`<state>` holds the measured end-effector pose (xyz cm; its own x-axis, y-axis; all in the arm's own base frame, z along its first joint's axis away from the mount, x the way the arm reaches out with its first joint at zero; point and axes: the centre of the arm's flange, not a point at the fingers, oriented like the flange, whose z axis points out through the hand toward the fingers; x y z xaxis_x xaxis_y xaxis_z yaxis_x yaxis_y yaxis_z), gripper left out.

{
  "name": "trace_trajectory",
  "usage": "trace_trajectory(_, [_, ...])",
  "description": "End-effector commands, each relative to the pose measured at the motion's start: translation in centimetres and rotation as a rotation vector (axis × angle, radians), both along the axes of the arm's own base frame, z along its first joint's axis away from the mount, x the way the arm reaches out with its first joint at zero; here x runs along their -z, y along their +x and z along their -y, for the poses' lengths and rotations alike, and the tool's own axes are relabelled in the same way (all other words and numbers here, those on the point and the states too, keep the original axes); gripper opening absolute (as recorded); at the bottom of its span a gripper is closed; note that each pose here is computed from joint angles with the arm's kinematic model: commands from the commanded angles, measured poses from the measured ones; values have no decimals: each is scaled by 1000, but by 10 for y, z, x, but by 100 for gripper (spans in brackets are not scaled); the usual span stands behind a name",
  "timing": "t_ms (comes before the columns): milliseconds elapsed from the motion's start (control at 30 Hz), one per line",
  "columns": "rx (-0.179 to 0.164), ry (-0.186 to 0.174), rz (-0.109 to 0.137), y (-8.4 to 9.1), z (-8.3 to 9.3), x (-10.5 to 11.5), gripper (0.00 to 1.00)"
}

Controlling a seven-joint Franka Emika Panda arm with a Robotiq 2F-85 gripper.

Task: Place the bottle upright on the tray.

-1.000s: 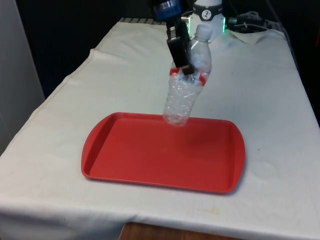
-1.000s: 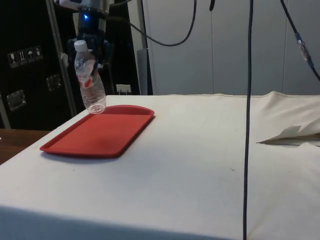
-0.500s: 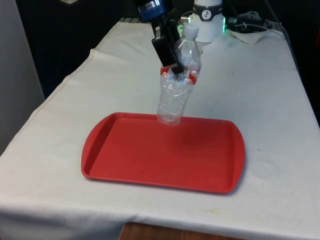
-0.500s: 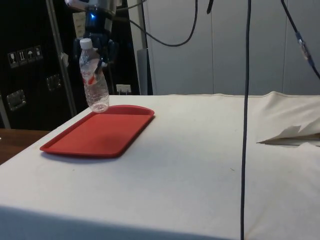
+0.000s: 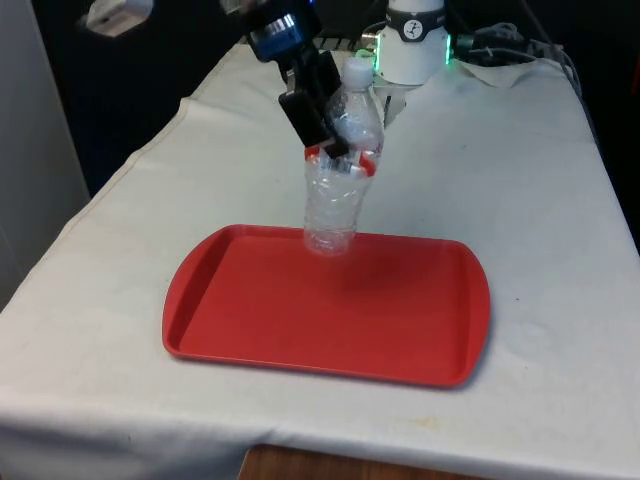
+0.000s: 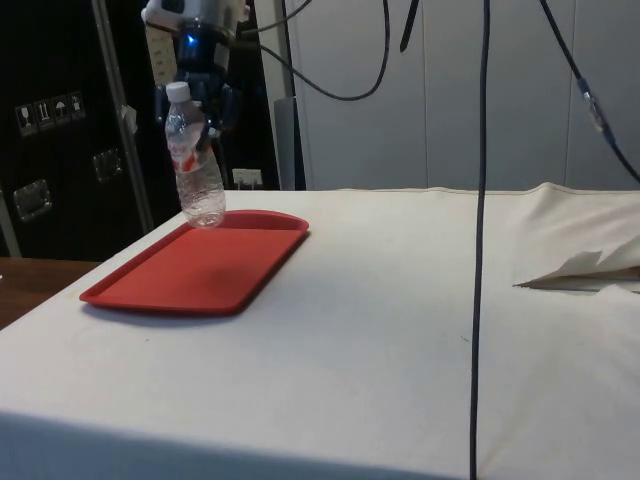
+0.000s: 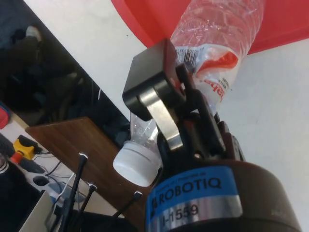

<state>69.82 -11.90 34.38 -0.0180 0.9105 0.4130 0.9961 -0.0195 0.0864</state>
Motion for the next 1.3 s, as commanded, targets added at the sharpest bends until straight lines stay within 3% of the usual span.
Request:
trace_trajectory(0, [1, 11, -10, 1, 5, 3, 33])
trace_trajectory(33, [2, 3, -5, 0, 2, 1, 33])
trace_trajectory(233, [10, 46, -22, 1, 19, 13, 33])
trace_trajectory(600, [27, 92, -15, 5, 34, 33, 33])
trace_trajectory(1267, [30, 92, -15, 4, 35, 34, 33])
